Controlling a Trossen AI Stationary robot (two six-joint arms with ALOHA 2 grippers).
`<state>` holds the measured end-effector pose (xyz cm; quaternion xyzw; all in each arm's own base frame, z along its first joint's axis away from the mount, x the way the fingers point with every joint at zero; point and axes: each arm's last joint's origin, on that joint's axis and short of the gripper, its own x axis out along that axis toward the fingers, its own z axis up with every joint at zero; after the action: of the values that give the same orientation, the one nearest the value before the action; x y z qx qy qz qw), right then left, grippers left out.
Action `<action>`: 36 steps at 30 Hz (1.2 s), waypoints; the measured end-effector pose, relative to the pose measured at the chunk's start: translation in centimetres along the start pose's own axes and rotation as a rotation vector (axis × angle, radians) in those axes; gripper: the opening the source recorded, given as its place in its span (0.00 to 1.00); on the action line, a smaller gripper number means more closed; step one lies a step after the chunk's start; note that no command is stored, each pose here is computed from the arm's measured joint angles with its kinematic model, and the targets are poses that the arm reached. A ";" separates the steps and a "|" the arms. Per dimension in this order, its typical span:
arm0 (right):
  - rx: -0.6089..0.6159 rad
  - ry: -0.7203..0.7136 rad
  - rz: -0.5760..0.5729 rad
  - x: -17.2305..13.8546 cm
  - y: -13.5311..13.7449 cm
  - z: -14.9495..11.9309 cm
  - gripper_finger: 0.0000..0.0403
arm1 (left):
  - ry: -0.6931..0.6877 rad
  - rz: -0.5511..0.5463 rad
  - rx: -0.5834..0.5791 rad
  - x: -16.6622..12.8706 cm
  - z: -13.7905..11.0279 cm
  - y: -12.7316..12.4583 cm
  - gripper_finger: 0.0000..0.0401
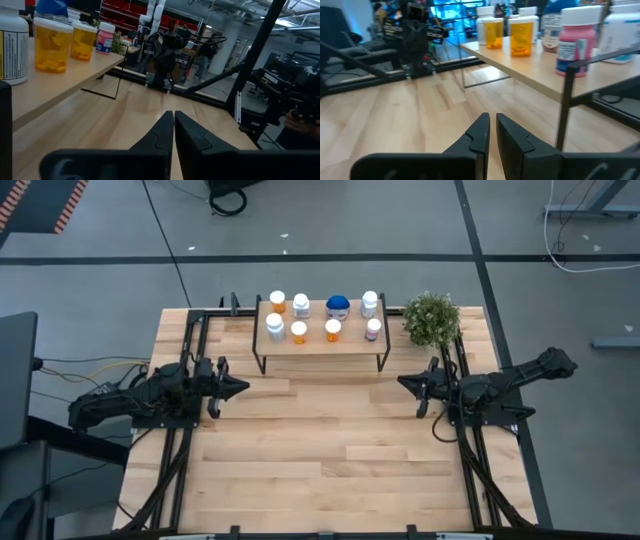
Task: Pick and place medicine bottles onto shelf by color
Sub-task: Return to Home Position
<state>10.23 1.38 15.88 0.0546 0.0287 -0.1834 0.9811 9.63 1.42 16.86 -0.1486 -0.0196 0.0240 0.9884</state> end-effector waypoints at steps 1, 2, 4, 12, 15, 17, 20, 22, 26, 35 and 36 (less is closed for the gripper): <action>-0.002 -0.001 -0.009 -0.1 0.0 0.0 0.10 | 0.000 0.000 0.000 0.0 0.0 0.0 0.06; 0.000 -0.002 -0.012 -0.1 0.1 0.0 0.10 | 0.000 0.000 0.001 0.0 0.0 0.0 0.05; 0.025 -0.002 -0.006 -0.1 0.2 0.0 0.10 | 0.001 -0.001 0.015 0.0 0.0 0.0 0.05; 0.182 -0.041 0.027 -0.2 0.4 0.5 0.10 | -0.008 -0.005 0.080 0.0 0.1 0.0 0.04; 0.219 -0.065 0.034 -0.2 0.5 0.8 0.10 | -0.008 -0.005 0.081 0.0 0.1 0.0 0.05; 0.215 -0.082 0.037 -0.2 0.5 1.0 0.10 | -0.009 -0.005 0.081 0.0 0.1 0.0 0.06; 0.200 -0.105 0.040 -0.2 0.5 1.2 0.10 | -0.009 -0.005 0.081 0.0 0.1 0.0 0.07; 0.214 -0.125 0.044 -0.2 0.5 1.5 0.10 | -0.009 -0.006 0.081 0.0 0.1 0.0 0.07; 0.254 -0.171 0.055 -0.3 0.6 2.0 0.10 | -0.012 -0.007 0.081 0.0 0.1 0.0 0.05; 0.397 -0.336 0.090 -0.8 0.4 4.0 0.10 | -0.016 -0.011 0.082 0.0 0.2 -0.1 0.06; 0.417 -0.360 0.095 -0.9 0.4 4.2 0.10 | -0.016 -0.011 0.082 0.0 0.2 -0.1 0.06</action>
<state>9.68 1.57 20.17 0.2231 -0.1868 -0.1459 0.9456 9.63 1.40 17.04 -0.1075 -0.0276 0.0205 0.9936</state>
